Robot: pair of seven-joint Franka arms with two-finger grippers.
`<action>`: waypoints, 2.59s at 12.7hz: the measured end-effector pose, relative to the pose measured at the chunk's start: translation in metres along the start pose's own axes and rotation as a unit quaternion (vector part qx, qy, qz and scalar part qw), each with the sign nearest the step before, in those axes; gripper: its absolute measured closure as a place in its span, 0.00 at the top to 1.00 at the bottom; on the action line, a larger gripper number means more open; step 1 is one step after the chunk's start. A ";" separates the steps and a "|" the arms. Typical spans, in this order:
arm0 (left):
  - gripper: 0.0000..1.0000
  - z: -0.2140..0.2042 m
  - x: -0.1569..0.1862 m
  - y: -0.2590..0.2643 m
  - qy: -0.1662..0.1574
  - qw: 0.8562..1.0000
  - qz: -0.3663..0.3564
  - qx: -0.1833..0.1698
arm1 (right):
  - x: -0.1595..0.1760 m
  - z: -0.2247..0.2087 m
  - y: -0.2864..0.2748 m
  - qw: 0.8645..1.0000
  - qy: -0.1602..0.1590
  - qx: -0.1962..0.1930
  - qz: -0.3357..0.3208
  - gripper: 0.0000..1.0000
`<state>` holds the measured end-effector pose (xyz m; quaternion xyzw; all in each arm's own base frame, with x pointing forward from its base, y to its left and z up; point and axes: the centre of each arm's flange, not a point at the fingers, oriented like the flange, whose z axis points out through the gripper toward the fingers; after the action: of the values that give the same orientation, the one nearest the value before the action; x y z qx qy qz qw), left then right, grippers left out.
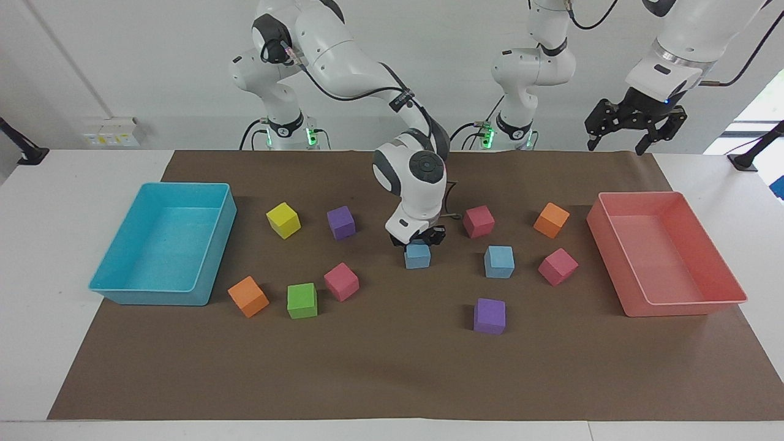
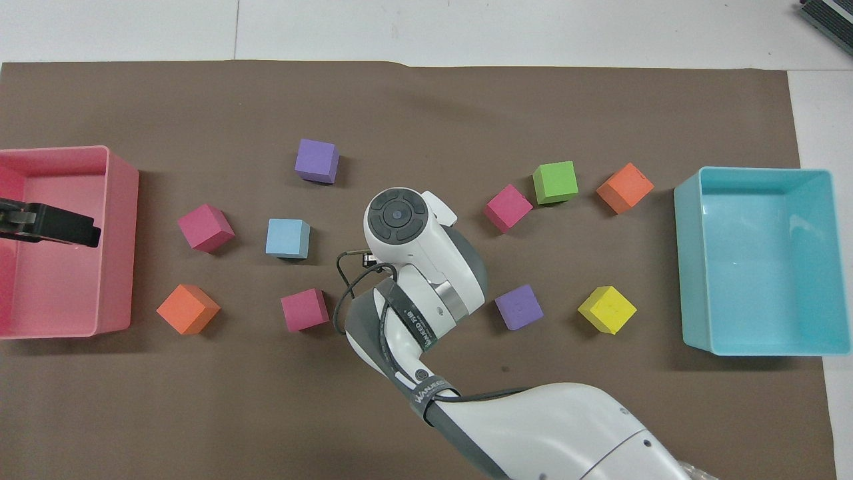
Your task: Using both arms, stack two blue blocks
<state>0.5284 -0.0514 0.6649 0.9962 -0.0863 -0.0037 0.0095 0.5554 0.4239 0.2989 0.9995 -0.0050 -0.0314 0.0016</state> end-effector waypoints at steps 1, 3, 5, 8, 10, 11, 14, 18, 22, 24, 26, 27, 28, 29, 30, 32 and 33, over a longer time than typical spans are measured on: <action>1.00 0.000 0.000 0.000 0.000 1.000 0.000 0.000 | 0.000 0.000 0.000 1.000 0.000 0.000 0.006 0.53; 1.00 0.000 0.000 0.000 0.000 1.000 0.000 0.000 | 0.000 0.000 0.000 1.000 0.000 0.000 0.009 0.53; 1.00 0.000 0.001 0.001 0.002 1.000 0.001 0.000 | 0.000 0.000 0.000 1.000 0.000 0.000 0.009 0.53; 1.00 -0.001 0.002 0.003 0.008 1.000 0.003 0.000 | 0.000 0.001 0.000 1.000 0.000 0.000 0.009 0.85; 1.00 -0.002 0.003 0.004 0.010 1.000 0.004 0.001 | 0.001 -0.006 -0.001 1.000 0.007 0.005 0.009 1.00; 1.00 -0.002 0.003 0.004 0.011 1.000 0.004 0.001 | 0.001 -0.015 -0.001 1.000 0.012 0.009 0.009 1.00; 1.00 -0.003 0.004 0.005 0.016 1.000 0.004 0.001 | 0.001 -0.050 0.004 0.999 0.032 0.024 0.011 1.00; 1.00 -0.003 0.011 0.009 0.036 0.999 0.009 0.002 | 0.007 -0.076 0.025 0.998 0.041 0.031 0.026 1.00; 1.00 0.020 0.036 0.026 0.051 0.998 0.024 0.001 | 0.027 -0.101 0.072 0.997 0.038 0.065 0.032 1.00; 1.00 0.040 0.053 0.039 0.053 0.998 0.033 -0.001 | 0.034 -0.105 0.100 0.994 0.017 0.108 0.029 1.00; 1.00 0.061 0.068 0.049 0.053 0.998 0.036 -0.002 | 0.042 -0.101 0.123 0.987 -0.005 0.159 0.025 1.00; 1.00 0.074 0.075 0.055 0.052 0.998 0.032 -0.004 | 0.046 -0.097 0.133 0.983 -0.011 0.181 0.015 1.00; 1.00 0.087 0.080 0.064 0.053 0.998 0.027 -0.005 | 0.049 -0.093 0.144 0.981 -0.013 0.192 0.007 1.00; 1.00 0.101 0.084 0.073 0.056 0.998 0.025 -0.006 | 0.053 -0.090 0.154 0.980 -0.013 0.199 0.003 1.00; 1.00 0.116 0.086 0.081 0.057 0.998 0.024 -0.007 | 0.055 -0.087 0.161 0.977 -0.017 0.215 0.005 1.00; 1.00 0.147 0.087 0.090 0.054 0.998 0.025 -0.007 | 0.054 -0.074 0.173 0.967 -0.029 0.254 0.000 1.00; 1.00 0.163 0.087 0.096 0.053 0.998 0.022 -0.008 | 0.054 -0.066 0.180 0.963 -0.034 0.266 -0.002 1.00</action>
<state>0.5963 -0.1640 0.5035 0.9927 -0.1078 0.0491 0.0222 0.6112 0.2433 0.3624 0.9624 -0.0117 -0.0629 -0.2641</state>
